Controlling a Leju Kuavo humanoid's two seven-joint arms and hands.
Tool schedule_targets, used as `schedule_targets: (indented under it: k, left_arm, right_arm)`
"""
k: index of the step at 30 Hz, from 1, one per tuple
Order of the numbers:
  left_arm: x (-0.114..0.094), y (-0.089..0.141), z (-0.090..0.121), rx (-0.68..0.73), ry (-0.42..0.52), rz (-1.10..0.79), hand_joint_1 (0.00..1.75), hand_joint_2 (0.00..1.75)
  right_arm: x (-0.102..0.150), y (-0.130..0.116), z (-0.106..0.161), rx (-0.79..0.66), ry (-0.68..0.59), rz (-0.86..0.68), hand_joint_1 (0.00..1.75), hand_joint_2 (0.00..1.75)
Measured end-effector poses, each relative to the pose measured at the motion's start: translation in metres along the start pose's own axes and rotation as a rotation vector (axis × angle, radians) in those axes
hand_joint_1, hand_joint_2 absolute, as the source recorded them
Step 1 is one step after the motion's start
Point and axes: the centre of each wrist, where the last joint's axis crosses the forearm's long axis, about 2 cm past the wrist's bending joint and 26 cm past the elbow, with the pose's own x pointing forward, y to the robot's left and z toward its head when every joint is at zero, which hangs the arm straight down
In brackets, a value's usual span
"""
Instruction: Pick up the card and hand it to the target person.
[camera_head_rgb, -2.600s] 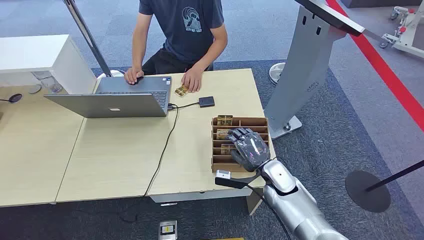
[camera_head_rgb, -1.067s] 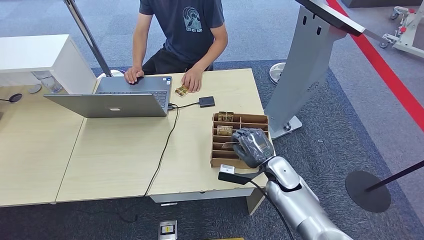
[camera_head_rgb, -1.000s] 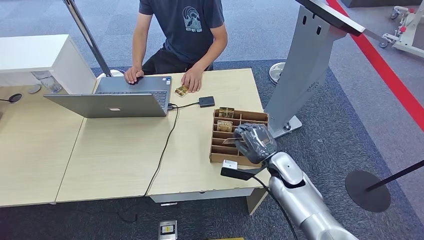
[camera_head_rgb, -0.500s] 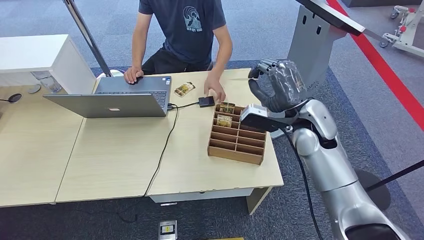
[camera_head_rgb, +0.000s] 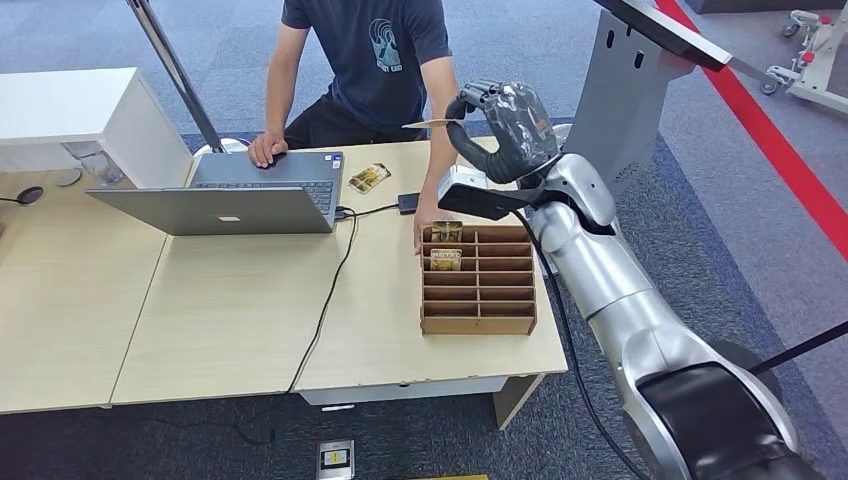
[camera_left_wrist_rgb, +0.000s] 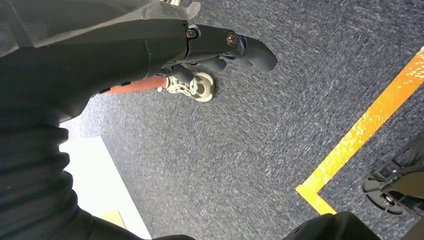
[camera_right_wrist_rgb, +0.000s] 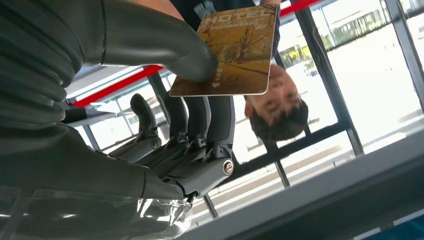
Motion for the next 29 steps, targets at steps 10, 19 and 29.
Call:
schedule_targets:
  k: [10, 19, 29]
  left_arm:
    - [-0.001, -0.001, 0.000, -0.005, 0.011, 0.002, 0.00, 1.75]
    - [-0.005, -0.005, 0.000, 0.009, 0.003, -0.004, 0.00, 1.75]
    - [-0.001, -0.002, 0.000, 0.009, 0.004, 0.006, 0.00, 0.00]
  right_arm:
    - [0.010, 0.042, 0.011, 0.138, 0.098, 0.014, 1.27, 1.75]
    - [0.007, 0.053, 0.020, 0.184, 0.145, 0.030, 1.23, 1.75]
    - [0.003, 0.056, 0.024, 0.199, 0.158, 0.023, 0.00, 1.75]
